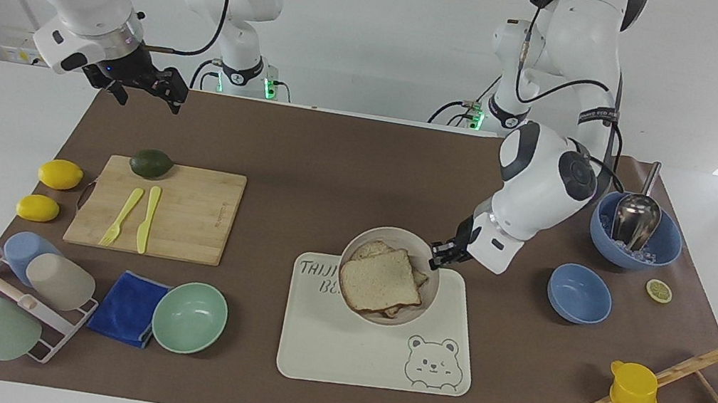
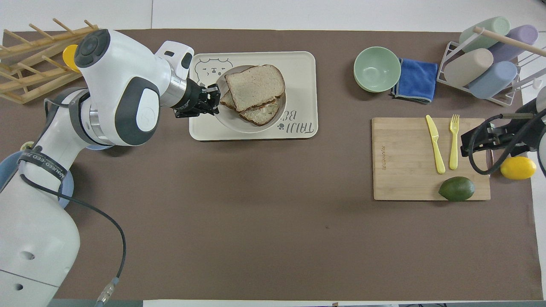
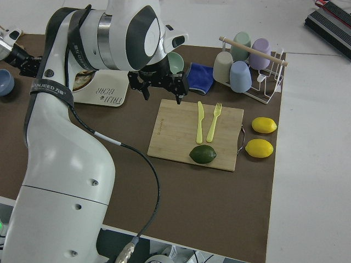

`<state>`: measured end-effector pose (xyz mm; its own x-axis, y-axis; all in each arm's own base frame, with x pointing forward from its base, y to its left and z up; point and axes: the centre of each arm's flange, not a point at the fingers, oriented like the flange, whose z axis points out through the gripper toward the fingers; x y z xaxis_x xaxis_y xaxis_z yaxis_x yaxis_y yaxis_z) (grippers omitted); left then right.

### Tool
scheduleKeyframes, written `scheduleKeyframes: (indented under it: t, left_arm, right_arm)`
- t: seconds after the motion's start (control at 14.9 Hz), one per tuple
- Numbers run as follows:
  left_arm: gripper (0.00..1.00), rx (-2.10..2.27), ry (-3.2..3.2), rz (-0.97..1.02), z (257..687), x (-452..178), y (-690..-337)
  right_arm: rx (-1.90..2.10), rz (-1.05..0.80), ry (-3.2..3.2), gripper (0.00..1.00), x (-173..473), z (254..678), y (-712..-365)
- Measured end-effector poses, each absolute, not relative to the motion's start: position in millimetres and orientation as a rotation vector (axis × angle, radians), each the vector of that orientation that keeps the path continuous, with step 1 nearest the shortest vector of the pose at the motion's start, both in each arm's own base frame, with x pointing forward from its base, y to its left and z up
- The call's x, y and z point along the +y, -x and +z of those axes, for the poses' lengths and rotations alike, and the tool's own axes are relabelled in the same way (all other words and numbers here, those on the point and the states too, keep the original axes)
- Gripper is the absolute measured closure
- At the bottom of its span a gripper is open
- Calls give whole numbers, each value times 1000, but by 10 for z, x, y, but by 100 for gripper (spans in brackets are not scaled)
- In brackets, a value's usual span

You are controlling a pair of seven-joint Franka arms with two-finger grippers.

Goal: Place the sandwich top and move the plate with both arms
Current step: 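Move the plate with the left gripper onto the bear tray, then open the left gripper and draw it back from the plate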

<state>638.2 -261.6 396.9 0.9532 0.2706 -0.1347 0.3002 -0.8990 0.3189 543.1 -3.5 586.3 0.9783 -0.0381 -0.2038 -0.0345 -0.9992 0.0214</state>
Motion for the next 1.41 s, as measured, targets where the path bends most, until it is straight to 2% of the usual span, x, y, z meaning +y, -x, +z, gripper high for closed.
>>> scheduleKeyframes:
  t: [0.2,0.4,1.01,1.14,1.41]
  left_arm:
    - [96,446,-2754,-79,3672,-2560,-6613]
    - [96,447,-2747,-24,3477,-2556,-6703]
    - [95,382,-2766,35,3115,-2549,-6611]
    - [80,350,-2771,45,3131,-2528,-6617]
    - [36,276,-2824,92,3197,-2433,-6650]
  right_arm:
    - [-57,-321,-3107,0,-35,5863,-5431]
    - [-57,-321,-3107,0,-35,5863,-5431]
    - [-57,-321,-3107,0,-35,5863,-5431]
    - [-57,-321,-3107,0,-35,5863,-5431]
    - [-57,-321,-3107,0,-35,5863,-5431]
